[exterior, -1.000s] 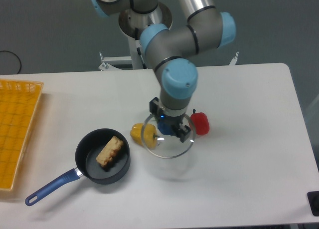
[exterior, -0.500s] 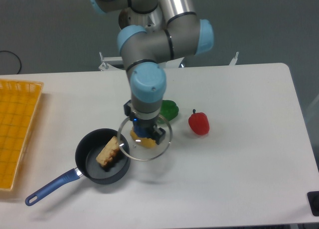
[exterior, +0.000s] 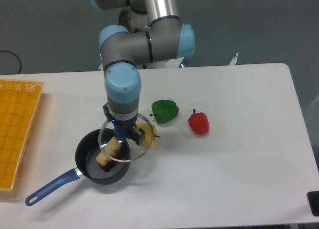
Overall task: Close the pot lid
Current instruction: 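Lower the glass lid onto the rim of the black pan, then hold the lid on the pan and adjust its seating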
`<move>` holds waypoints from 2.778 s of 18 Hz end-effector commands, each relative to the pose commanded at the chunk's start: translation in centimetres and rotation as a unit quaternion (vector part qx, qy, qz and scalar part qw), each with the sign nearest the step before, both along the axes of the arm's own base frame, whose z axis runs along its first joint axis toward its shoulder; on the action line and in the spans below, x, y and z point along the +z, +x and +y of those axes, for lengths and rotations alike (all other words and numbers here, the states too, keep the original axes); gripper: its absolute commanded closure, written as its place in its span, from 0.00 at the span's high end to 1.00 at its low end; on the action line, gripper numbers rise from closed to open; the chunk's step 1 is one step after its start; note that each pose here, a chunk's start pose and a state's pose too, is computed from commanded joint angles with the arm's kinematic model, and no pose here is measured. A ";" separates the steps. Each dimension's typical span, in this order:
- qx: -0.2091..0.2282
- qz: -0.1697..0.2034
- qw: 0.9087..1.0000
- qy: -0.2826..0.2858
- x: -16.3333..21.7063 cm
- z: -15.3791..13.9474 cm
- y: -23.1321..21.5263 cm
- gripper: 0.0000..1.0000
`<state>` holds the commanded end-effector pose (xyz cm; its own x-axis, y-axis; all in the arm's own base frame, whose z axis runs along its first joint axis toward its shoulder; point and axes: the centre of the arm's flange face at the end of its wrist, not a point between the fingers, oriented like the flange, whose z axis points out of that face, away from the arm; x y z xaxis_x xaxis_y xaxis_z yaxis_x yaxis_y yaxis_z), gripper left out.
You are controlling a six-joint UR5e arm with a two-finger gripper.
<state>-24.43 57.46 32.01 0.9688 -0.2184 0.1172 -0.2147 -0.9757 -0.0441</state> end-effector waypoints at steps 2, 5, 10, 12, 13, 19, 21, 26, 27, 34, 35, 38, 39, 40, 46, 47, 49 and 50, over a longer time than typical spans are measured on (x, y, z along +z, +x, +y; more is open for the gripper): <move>0.000 0.003 1.000 0.003 0.2 1.0 0.6 0.63; 0.008 0.002 1.000 0.002 -0.1 1.8 0.6 0.63; 0.007 -0.001 1.000 -0.005 -1.1 2.9 1.0 0.63; 0.010 -0.002 1.000 -0.007 -1.3 3.0 1.0 0.63; 0.009 -0.002 1.000 -0.008 -1.5 3.1 1.2 0.63; 0.010 0.002 1.000 -0.003 -2.4 4.7 2.1 0.63; 0.015 0.003 1.000 -0.003 -2.4 5.1 2.4 0.63; 0.013 0.003 1.000 -0.005 -2.6 5.3 2.7 0.63; 0.013 0.003 1.000 -0.005 -2.6 5.3 2.7 0.63; 0.012 0.004 1.000 -0.005 -3.1 5.4 2.7 0.63; 0.012 0.004 1.000 -0.004 -3.2 5.4 2.7 0.63; 0.012 0.004 1.000 -0.007 -3.4 5.4 2.7 0.63; 0.012 0.004 1.000 -0.007 -3.5 5.4 2.7 0.63; 0.012 0.004 1.000 -0.008 -3.6 5.3 2.7 0.63; 0.012 0.003 1.000 -0.009 -3.7 5.3 2.7 0.63; 0.012 0.003 1.000 -0.010 -3.8 5.2 2.7 0.63; 0.012 0.002 1.000 -0.011 -3.9 5.3 2.7 0.63; 0.012 0.003 1.000 -0.011 -3.9 5.3 2.7 0.63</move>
<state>-21.70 62.71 28.15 0.9746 -0.1919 0.1156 -0.1907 -0.9814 -0.0214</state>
